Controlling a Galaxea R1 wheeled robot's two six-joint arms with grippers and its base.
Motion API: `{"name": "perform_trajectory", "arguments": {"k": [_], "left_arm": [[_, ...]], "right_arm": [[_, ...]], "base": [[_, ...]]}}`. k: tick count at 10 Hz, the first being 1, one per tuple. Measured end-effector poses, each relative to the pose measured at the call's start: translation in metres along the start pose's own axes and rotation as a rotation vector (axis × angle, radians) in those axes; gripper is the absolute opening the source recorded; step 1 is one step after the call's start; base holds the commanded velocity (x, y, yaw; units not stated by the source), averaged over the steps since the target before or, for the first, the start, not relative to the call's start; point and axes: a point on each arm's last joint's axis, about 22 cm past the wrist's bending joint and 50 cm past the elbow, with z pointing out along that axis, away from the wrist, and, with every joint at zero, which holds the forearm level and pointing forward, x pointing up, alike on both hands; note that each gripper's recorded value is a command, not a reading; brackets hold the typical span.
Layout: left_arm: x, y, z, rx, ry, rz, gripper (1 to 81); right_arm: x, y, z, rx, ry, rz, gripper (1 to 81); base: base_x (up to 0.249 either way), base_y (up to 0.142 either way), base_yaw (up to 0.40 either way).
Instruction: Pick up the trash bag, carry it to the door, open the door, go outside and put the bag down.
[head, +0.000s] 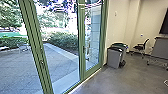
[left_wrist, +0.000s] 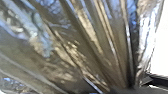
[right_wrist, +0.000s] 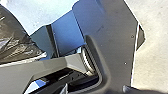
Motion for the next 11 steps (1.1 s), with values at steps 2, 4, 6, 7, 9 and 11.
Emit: {"name": "perform_trajectory", "arguments": {"k": [2, 4, 6, 7, 9, 11], "left_arm": [[0.0004, 0.0, 0.0, 0.0, 0.001, 0.0, 1.0], [0.0, 0.0, 0.0, 0.0, 0.0, 0.0, 1.0], [0.0, 0.0, 0.0, 0.0, 0.0, 0.0, 1.0], [0.0001, 0.0, 0.0, 0.0, 0.0, 0.0, 1.0], [0.0001, 0.0, 0.0, 0.0, 0.0, 0.0, 1.0], [0.0, 0.0, 0.0, 0.0, 0.0, 0.0, 1.0]], "right_arm": [[0.0, 0.0, 0.0, 0.0, 0.0, 0.0, 81.1], [0.0, 0.0, 0.0, 0.0, 0.0, 0.001, 81.1], [0.0004, 0.0004, -0.0001, -0.001, 0.001, 0.001, 81.1], [0.0002, -0.0003, 0.0001, 0.0, 0.001, 0.001, 81.1], [-0.0002, -0.0018, 0.0005, 0.002, 0.001, 0.001, 81.1], [-0.0022, -0.0012, 0.0004, 0.001, -0.001, 0.002, 81.1]], "base": [[0.149, -0.098, 0.0], [0.15, -0.098, 0.0], [0.151, -0.098, 0.0], [0.152, -0.098, 0.0], [0.152, -0.099, 0.0], [0.156, -0.101, 0.0]]}}
